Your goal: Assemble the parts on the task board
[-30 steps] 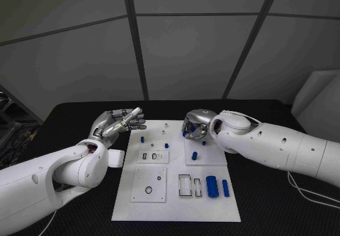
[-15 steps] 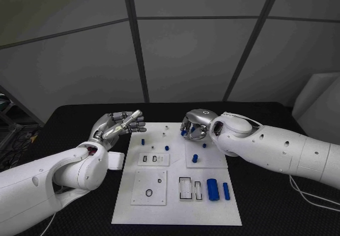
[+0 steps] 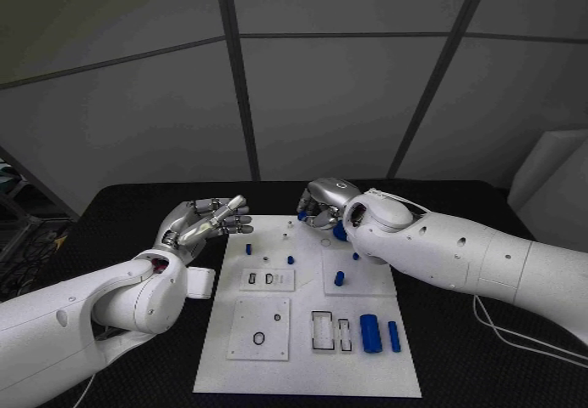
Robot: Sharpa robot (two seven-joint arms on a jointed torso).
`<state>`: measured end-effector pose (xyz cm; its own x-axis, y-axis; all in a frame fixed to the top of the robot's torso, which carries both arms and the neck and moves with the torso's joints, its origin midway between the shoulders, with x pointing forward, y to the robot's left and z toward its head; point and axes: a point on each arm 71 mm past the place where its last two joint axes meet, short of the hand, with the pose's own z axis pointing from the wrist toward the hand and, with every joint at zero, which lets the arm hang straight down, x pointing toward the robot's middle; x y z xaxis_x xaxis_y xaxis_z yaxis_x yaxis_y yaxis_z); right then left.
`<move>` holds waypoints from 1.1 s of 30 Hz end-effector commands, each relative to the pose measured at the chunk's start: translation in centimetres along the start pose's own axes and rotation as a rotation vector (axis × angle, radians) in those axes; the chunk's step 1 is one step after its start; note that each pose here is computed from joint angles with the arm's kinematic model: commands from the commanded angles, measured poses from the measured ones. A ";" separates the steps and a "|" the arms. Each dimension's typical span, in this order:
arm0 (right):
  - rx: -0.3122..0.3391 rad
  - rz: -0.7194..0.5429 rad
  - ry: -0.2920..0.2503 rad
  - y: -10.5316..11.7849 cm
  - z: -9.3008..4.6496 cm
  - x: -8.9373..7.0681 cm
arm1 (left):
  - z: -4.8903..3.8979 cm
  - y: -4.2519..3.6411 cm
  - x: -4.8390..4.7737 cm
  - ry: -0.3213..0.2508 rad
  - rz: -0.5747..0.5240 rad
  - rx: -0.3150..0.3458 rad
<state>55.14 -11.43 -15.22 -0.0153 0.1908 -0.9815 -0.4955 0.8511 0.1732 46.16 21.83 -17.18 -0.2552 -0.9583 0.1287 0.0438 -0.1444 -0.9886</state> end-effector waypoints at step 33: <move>-0.004 -0.004 0.101 1.4 2.5 1.6 | 0.20 -0.09 0.28 0.020 -0.003 0.008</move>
<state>56.58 -8.83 -16.13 -0.0719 0.1615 -0.9842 -0.4981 0.8491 0.1757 46.27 21.60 -17.22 -0.2611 -0.9564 0.1313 0.0413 -0.1469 -0.9883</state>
